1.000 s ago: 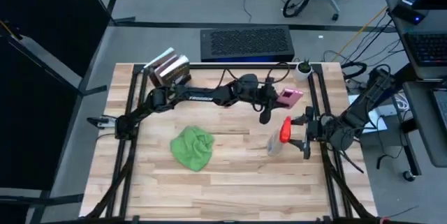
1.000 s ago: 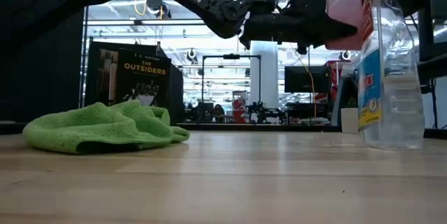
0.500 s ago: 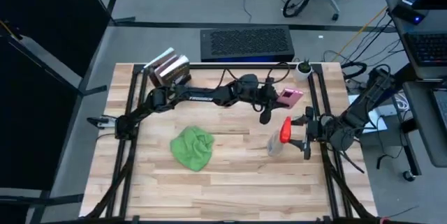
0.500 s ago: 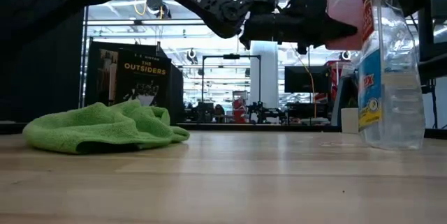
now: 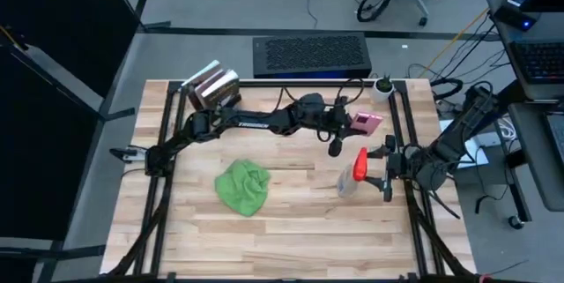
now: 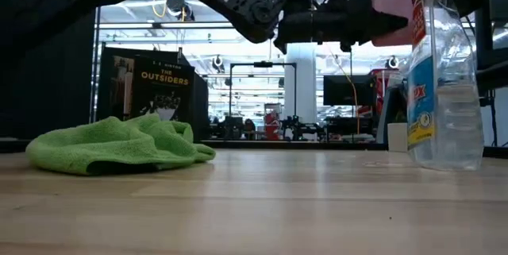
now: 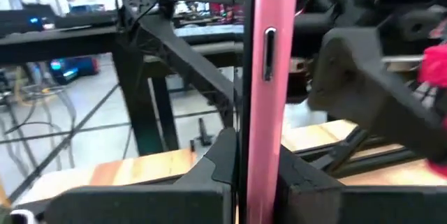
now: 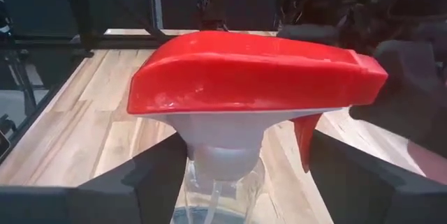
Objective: Apply microfiber cloth
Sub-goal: Spray the back of the pink cellphone with the red spray bottle
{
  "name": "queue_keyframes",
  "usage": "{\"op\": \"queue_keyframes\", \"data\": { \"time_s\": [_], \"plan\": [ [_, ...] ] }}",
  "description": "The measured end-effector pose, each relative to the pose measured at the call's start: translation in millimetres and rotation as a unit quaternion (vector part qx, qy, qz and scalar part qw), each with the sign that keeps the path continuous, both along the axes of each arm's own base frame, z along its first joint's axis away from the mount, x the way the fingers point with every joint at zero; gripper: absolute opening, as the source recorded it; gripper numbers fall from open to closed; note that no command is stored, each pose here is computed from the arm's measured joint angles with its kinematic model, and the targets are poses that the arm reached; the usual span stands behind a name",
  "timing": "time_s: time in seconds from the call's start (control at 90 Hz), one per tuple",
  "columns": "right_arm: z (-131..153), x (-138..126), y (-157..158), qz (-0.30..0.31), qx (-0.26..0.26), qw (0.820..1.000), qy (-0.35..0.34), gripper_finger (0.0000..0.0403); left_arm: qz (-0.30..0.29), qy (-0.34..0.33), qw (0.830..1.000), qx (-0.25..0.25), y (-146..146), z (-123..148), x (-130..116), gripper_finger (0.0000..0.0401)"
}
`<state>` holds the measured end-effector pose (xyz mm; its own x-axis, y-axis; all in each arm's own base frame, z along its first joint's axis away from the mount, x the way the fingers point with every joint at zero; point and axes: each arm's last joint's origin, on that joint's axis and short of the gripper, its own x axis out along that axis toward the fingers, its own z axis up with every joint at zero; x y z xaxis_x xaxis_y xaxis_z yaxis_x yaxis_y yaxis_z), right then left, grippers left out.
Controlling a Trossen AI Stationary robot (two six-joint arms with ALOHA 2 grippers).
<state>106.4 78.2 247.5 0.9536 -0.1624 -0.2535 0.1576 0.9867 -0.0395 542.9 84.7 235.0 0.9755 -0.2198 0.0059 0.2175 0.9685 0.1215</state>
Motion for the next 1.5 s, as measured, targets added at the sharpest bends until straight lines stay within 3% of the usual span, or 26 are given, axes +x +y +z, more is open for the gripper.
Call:
{"op": "queue_keyframes", "data": {
  "time_s": [0.433,0.744,0.889,1.311,1.5],
  "plan": [
    [-0.3,0.0,0.4,0.007,0.008,1.000,0.003,0.0204,0.017,-0.002,1.000,0.009,-2.7,0.0,0.8,0.0011],
    [1.5,-2.1,-1.5,0.006,0.033,0.999,-0.005,0.0275,0.030,0.012,0.999,-0.006,2.2,2.1,-1.1,0.0011],
    [6.3,-5.3,-2.4,0.045,0.054,0.998,0.003,0.0302,0.046,0.051,0.998,-0.011,8.5,9.4,-7.4,0.0011],
    [37.3,-15.9,-10.8,0.063,0.086,0.994,0.037,0.0302,0.085,0.101,0.991,0.014,20.9,67.3,-42.1,0.0011],
    [56.3,-19.6,-14.9,0.062,0.093,0.993,0.025,0.0302,0.109,0.163,0.980,0.017,18.2,87.5,-64.2,0.0011]
  ]
}}
